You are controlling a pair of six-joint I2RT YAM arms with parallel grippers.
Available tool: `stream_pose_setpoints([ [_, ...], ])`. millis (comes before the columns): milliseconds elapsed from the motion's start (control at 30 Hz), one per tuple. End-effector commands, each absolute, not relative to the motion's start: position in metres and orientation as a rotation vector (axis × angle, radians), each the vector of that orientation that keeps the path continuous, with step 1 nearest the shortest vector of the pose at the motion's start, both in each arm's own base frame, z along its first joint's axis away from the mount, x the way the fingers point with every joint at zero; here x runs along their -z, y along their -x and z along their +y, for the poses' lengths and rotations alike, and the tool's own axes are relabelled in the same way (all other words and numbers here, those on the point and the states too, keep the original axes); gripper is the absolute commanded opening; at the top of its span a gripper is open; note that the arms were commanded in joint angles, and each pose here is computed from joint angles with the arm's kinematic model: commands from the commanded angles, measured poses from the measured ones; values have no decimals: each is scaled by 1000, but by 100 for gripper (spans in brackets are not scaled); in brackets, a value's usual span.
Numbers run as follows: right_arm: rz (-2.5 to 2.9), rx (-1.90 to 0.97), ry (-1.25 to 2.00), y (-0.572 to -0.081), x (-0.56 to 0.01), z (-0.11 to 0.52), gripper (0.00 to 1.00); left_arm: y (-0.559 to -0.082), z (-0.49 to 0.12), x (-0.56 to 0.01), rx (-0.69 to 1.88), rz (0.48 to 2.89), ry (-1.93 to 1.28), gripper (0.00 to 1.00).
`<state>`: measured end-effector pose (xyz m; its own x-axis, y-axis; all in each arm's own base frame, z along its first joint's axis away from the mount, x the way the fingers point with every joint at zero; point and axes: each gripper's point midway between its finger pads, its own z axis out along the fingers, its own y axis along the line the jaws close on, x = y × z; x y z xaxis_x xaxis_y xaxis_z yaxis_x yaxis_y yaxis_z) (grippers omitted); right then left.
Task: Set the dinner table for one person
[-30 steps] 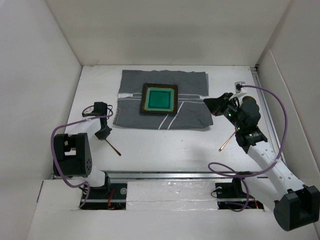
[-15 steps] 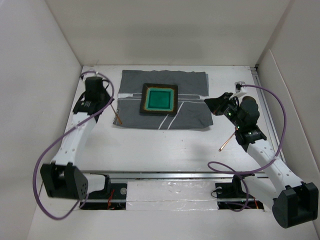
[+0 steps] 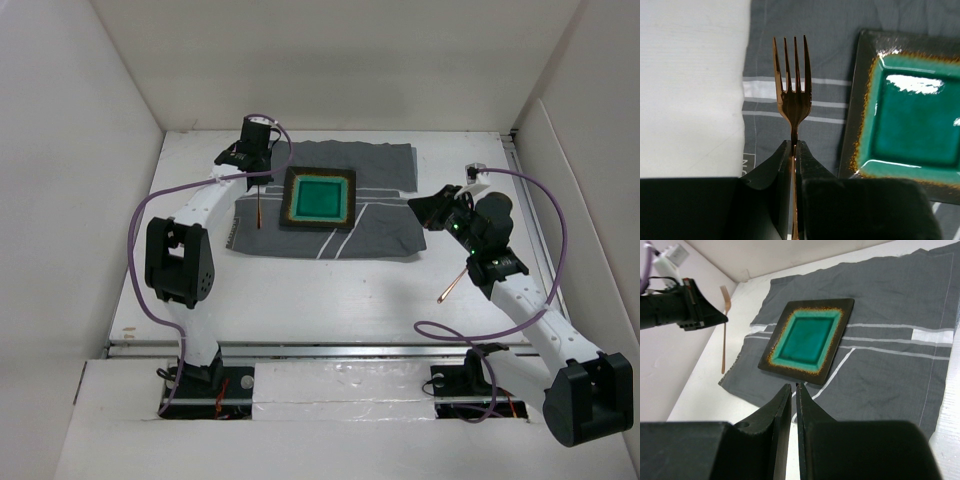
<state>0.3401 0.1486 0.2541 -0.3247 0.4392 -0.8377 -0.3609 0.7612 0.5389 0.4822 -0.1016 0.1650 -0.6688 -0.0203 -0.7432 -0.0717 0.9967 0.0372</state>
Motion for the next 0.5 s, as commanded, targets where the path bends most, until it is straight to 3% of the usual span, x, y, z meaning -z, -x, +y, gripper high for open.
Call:
stream_pose_setpoints([
  [0,1694,-781,-51,-344,-260,145,14,-501,-108,-181,-28,2253,-73,0],
  [467,1718,-783,-46,-349,-252,149,14,-535,-118,-129,65,2314,-47,0],
])
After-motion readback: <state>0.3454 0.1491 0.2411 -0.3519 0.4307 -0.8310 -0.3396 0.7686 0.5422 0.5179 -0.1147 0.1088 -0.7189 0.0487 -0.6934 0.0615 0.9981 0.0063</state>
